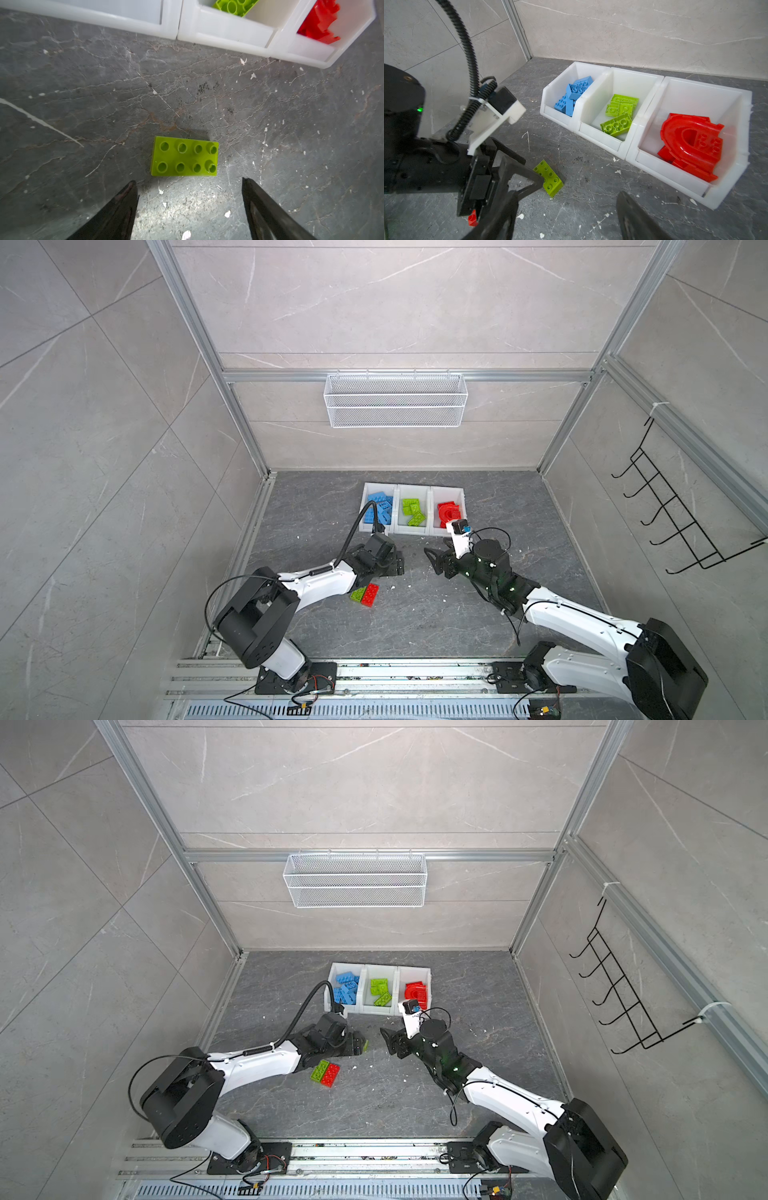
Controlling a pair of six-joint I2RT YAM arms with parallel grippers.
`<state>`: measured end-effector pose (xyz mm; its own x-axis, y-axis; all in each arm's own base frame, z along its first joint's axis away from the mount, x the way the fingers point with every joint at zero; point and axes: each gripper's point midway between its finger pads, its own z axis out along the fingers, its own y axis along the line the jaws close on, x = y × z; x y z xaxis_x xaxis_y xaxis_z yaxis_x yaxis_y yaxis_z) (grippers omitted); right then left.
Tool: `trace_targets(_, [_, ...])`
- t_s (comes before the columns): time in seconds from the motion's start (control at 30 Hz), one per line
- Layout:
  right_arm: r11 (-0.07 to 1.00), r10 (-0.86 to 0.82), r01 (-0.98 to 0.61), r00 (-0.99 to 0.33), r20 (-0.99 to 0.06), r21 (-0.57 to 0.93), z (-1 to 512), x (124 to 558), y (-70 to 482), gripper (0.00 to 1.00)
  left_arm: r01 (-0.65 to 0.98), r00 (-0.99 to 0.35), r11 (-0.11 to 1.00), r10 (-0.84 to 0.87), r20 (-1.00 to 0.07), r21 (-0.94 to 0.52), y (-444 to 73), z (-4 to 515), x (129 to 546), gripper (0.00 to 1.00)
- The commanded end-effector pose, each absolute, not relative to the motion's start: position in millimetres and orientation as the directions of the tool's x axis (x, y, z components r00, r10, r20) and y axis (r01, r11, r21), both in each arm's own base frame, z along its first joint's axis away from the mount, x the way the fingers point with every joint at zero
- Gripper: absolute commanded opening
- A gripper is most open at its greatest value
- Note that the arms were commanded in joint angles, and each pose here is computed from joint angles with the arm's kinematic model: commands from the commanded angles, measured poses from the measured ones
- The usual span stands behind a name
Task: Sort the legos into containers by color
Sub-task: 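Lower the left gripper and close it on the lime-green 2x4 brick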
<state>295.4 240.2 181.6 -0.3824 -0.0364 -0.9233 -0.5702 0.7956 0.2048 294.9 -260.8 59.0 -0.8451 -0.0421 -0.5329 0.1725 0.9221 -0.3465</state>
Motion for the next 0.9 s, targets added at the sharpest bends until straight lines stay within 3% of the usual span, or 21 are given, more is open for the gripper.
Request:
trace_targets(0.0, [0.802, -0.051, -0.570, -0.365, -0.930, 0.179, 187.0, 298.6, 241.0, 0.76, 0.192, -0.837, 0.912, -0.041, -0.546, -0.362, -273.6, 61.8, 305.8, 0.86])
trace_targets(0.13, [0.803, -0.049, -0.569, -0.360, -0.932, 0.177, 188.9, 297.9, 240.1, 0.76, 0.251, -0.808, 0.930, 0.047, -0.588, -0.270, -271.3, 63.4, 312.8, 1.00])
trace_targets(0.37, [0.806, -0.047, -0.565, -0.359, -0.932, 0.176, 189.1, 298.3, 238.8, 0.77, 0.314, -0.751, 0.943, 0.175, -0.637, -0.111, -265.5, 74.2, 312.7, 1.00])
trace_targets(0.53, [0.809, -0.048, -0.562, -0.356, -0.933, 0.173, 189.1, 298.6, 238.2, 0.77, 0.339, -0.740, 0.939, 0.300, -0.603, 0.051, -265.3, 64.3, 318.6, 1.00])
trace_targets(0.87, [0.844, -0.004, -0.507, -0.332, -0.943, 0.175, 194.0, 301.6, 225.0, 0.77, 0.351, -0.762, 0.935, 0.317, -0.565, 0.051, -273.6, 39.3, 320.2, 0.99])
